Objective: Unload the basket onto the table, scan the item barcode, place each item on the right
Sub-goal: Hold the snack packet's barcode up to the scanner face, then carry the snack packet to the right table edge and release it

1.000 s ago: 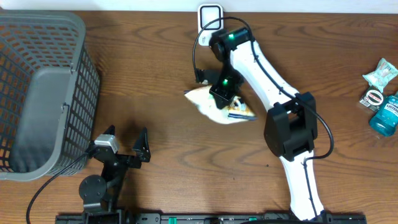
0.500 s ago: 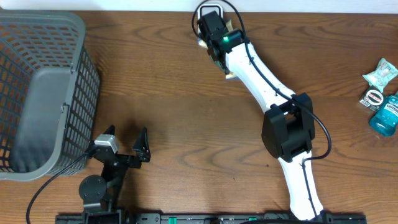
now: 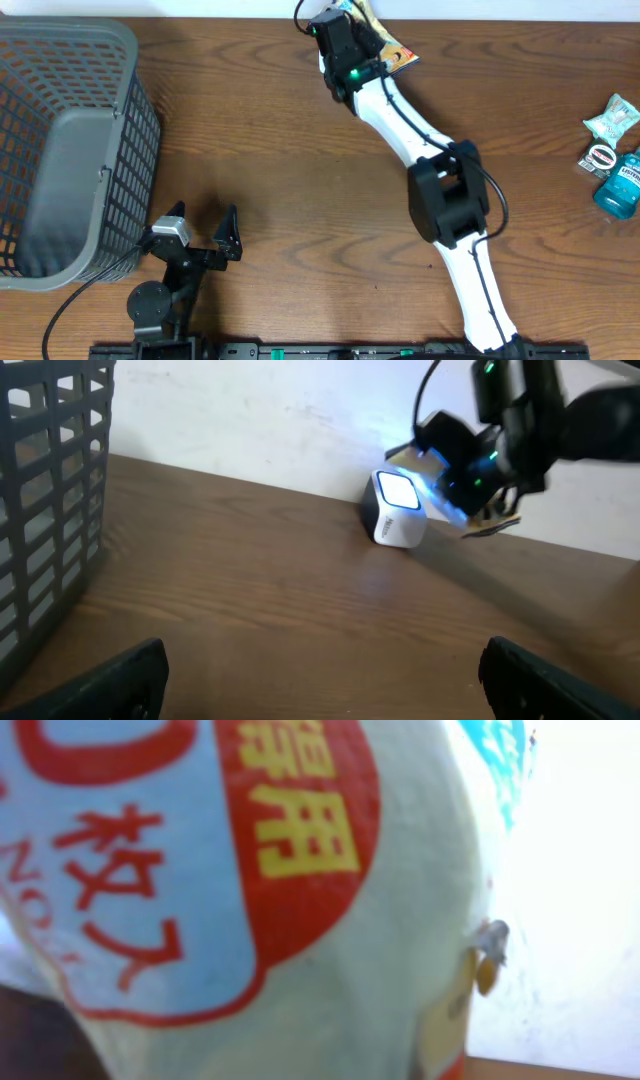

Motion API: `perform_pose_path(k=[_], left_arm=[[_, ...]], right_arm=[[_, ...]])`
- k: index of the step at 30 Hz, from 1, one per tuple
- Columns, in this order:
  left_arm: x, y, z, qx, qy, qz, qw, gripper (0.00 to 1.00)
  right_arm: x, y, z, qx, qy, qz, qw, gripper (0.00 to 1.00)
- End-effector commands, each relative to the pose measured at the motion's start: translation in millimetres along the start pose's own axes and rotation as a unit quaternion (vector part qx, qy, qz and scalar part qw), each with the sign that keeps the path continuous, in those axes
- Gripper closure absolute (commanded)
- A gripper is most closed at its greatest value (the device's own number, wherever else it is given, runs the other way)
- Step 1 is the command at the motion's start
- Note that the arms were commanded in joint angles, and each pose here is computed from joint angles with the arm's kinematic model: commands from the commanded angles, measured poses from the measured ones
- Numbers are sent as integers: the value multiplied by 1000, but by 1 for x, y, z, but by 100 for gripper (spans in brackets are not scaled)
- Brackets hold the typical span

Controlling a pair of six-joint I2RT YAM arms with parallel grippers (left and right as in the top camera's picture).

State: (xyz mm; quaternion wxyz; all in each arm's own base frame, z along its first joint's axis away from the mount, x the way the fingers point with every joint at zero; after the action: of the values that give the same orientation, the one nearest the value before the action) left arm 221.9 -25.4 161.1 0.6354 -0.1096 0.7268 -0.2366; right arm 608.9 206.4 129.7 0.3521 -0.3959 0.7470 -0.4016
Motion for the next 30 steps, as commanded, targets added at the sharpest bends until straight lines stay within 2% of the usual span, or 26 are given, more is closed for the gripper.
perform_pose_path(k=[1,7,13,16,20,24,30], left_arm=[[14,5,1,-5,22,-5,1000,2],[14,5,1,-5,22,-5,1000,2],[14,5,1,-5,22,-5,1000,2],[14,5,1,-5,22,-5,1000,2],[14,5,1,-5,22,-5,1000,2],[14,5,1,-5,22,-5,1000,2],[14,5,1,-5,22,-5,1000,2]], right_arm=[[8,-3,11,37,32,-38,998,99],[17,-17,8,67,64,-23,995,99],[64,-56,1,83,141,25,986,99],[115,-74,6,63,196,75,976,99],[202,-86,26,6,272,124,954,99],[299,-93,39,-30,365,163,916,99],[378,-79,55,-146,369,257,881,98]])
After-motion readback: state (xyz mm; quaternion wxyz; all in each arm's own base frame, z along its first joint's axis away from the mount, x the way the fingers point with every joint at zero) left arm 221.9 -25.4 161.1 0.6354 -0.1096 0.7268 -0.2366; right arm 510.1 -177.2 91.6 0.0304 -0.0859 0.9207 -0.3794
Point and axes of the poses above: each gripper's point midway between its finger pads, its own z axis out along the fingers, its own y axis along the line the jaws close on, x = y × z, the point moved 2 cm from there along -z, back along the fingers, and after that the axes turned 12 degrees about -z, right-handed, at the moved point
